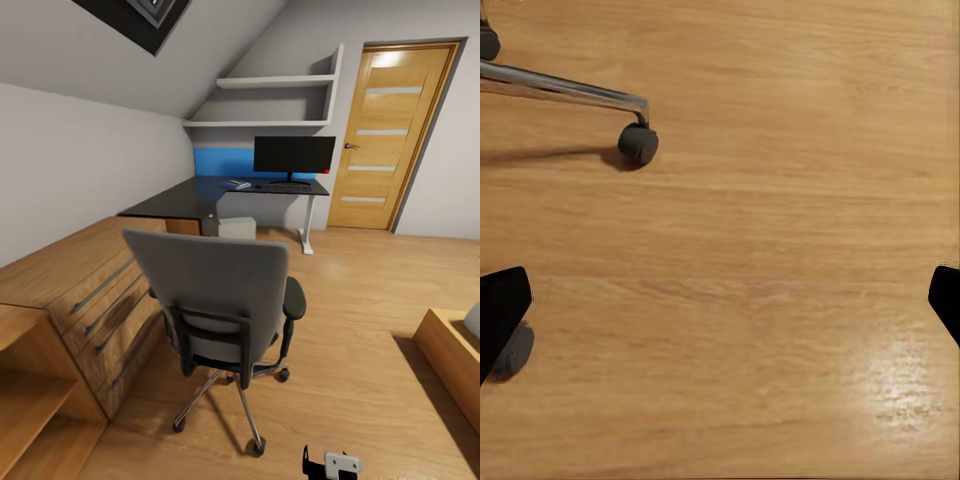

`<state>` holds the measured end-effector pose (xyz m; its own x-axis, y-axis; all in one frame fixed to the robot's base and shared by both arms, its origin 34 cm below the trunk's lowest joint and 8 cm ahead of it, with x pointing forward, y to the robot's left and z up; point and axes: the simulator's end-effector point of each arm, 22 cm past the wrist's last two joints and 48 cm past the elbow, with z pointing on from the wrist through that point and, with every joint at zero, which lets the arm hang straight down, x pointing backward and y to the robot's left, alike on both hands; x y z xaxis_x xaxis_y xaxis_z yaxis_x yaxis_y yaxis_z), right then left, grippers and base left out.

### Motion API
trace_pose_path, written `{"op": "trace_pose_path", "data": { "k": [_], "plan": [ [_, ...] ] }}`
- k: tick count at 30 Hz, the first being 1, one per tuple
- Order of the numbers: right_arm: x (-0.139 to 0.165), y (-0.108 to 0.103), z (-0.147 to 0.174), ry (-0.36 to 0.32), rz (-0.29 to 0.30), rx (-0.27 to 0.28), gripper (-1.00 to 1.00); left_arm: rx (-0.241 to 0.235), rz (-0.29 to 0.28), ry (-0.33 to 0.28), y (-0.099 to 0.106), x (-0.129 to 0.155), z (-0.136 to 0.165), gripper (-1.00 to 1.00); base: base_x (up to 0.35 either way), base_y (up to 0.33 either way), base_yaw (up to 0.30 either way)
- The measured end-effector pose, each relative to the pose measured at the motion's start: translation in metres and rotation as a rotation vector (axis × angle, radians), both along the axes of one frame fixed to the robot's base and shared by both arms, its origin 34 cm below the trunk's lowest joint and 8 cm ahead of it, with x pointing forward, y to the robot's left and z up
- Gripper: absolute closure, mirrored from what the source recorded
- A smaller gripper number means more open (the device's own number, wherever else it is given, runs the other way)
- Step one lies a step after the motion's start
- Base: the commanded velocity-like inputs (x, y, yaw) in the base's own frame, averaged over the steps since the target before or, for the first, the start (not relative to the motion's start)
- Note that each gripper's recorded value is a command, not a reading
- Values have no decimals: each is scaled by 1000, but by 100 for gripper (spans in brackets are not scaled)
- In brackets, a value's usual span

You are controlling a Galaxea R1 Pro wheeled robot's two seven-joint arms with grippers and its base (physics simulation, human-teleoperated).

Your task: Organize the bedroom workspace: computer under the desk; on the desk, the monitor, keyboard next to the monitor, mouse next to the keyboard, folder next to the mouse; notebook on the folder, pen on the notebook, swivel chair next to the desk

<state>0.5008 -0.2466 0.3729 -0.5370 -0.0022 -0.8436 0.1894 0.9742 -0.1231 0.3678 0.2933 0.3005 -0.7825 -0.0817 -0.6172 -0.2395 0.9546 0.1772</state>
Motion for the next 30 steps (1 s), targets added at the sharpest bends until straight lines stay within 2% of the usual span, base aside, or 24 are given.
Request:
{"op": "trace_pose_path", "data": {
  "k": [9, 26, 30],
  "plan": [
    [0, 0, 0, 0, -1, 0, -100, 0, 0, 0, 0, 0, 0, -100, 14, 142, -196],
    [0, 2, 0, 1, 0, 2, -100, 0, 0, 1, 0, 0, 0, -100, -13, 89, -15],
    [0, 1, 0, 1, -1, 2, -100, 0, 0, 1, 0, 0, 0, -100, -116, 170, -133]
  ]
}}
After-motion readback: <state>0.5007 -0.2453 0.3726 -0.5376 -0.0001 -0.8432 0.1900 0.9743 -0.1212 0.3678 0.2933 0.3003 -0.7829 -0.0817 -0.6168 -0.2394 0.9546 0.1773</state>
